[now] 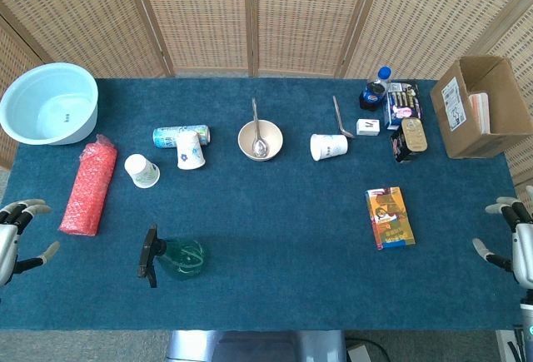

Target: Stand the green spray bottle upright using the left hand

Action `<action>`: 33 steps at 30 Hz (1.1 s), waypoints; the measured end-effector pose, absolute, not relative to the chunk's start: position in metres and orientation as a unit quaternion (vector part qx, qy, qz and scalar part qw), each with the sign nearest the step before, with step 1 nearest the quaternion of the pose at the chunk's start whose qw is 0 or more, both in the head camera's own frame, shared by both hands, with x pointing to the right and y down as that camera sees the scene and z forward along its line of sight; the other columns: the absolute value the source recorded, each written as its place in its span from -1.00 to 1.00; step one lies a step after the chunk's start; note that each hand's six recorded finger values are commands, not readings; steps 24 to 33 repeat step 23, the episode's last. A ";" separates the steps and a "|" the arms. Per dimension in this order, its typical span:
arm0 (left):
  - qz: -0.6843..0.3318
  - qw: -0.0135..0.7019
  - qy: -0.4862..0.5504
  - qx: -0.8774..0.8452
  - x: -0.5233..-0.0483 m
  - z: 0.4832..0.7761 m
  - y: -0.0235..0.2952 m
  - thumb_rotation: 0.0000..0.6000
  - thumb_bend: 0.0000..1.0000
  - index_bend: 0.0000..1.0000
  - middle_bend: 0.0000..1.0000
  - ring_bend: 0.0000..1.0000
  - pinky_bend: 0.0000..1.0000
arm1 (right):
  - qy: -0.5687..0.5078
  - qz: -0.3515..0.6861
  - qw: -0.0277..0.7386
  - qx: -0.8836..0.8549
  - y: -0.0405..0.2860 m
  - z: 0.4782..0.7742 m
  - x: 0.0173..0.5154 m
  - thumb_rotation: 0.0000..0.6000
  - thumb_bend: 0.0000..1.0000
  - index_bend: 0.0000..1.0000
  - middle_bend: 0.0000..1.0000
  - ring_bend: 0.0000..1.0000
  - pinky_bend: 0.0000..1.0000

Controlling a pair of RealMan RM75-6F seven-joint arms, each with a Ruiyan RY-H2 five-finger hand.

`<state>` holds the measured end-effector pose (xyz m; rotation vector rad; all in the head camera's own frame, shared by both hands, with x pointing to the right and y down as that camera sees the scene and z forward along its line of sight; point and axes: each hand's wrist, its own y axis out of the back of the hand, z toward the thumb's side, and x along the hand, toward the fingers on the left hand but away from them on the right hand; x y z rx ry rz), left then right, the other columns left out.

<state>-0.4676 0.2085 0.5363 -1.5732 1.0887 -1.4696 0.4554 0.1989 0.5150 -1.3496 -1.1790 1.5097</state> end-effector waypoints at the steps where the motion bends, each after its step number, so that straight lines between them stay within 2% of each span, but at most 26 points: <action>1: -0.568 0.356 0.423 -0.610 -0.467 0.537 0.208 0.92 -0.44 -0.35 -0.39 -0.48 -0.12 | -0.463 0.594 0.389 -0.530 0.200 0.515 0.456 1.00 -0.55 -0.25 -0.38 -0.97 -0.82; 5: -0.562 0.354 0.435 -0.608 -0.465 0.537 0.209 0.99 -0.44 -0.34 -0.39 -0.48 -0.12 | -0.460 0.596 0.392 -0.529 0.202 0.516 0.456 1.00 -0.55 -0.23 -0.38 -0.98 -0.84; 33: -0.573 0.335 0.437 -0.608 -0.470 0.542 0.213 0.99 -0.44 -0.33 -0.39 -0.48 -0.16 | -0.454 0.591 0.396 -0.536 0.199 0.522 0.447 1.00 -0.55 -0.21 -0.38 -0.98 -0.85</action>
